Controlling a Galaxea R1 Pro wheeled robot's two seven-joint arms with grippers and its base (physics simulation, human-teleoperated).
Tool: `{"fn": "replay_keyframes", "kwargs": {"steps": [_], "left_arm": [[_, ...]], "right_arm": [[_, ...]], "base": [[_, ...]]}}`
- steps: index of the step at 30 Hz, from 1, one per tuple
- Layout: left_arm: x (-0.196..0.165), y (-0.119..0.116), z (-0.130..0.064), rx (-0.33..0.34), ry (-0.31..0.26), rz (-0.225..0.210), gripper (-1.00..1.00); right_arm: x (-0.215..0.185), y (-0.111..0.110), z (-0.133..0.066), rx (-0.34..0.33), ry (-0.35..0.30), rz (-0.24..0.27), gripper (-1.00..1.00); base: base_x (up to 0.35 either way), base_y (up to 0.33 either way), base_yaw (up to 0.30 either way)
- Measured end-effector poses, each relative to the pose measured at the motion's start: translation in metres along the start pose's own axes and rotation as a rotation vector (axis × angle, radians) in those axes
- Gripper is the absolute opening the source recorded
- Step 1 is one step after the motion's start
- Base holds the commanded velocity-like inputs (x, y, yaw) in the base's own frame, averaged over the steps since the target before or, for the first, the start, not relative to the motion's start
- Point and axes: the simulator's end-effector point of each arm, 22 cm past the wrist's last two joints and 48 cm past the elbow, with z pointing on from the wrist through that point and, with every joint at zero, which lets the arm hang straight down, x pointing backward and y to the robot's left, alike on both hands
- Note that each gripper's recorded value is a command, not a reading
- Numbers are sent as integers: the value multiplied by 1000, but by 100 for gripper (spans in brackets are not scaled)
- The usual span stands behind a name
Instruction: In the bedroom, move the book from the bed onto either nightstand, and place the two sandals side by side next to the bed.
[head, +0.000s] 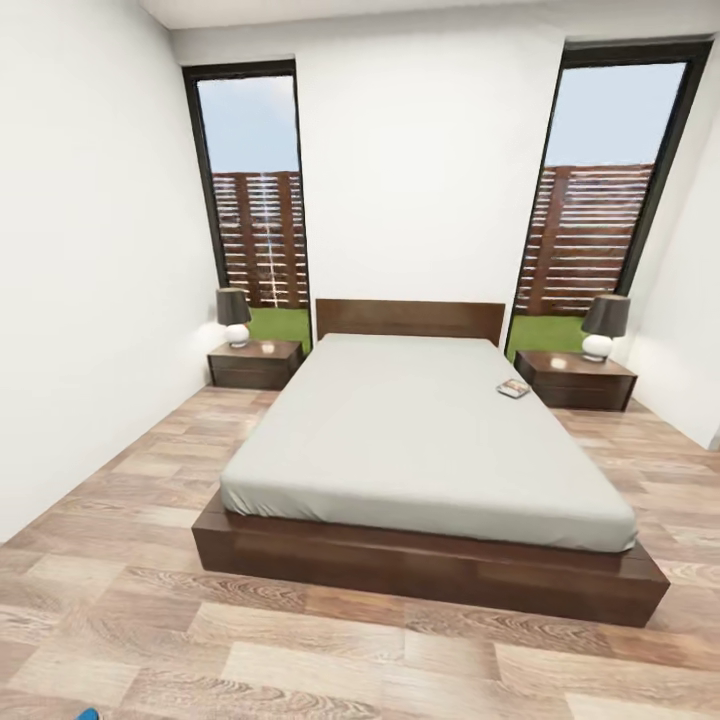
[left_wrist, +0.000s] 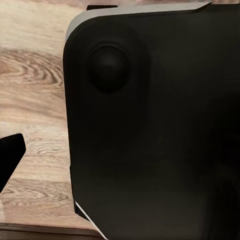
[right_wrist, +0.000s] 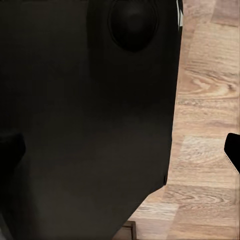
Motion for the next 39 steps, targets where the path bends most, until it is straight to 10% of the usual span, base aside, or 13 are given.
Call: {"fn": "replay_keyframes", "kwargs": {"steps": [15, 39], "left_arm": [[-44, 0, -2, 0, -118, -1, 100], [-244, -26, -68, 35, -595, -14, 100]], "right_arm": [[-10, -2, 0, 3, -20, -1, 100], [-184, -7, -37, 10, -395, -3, 100]], "base": [[0, 0, 278], [0, 0, 283]]}}
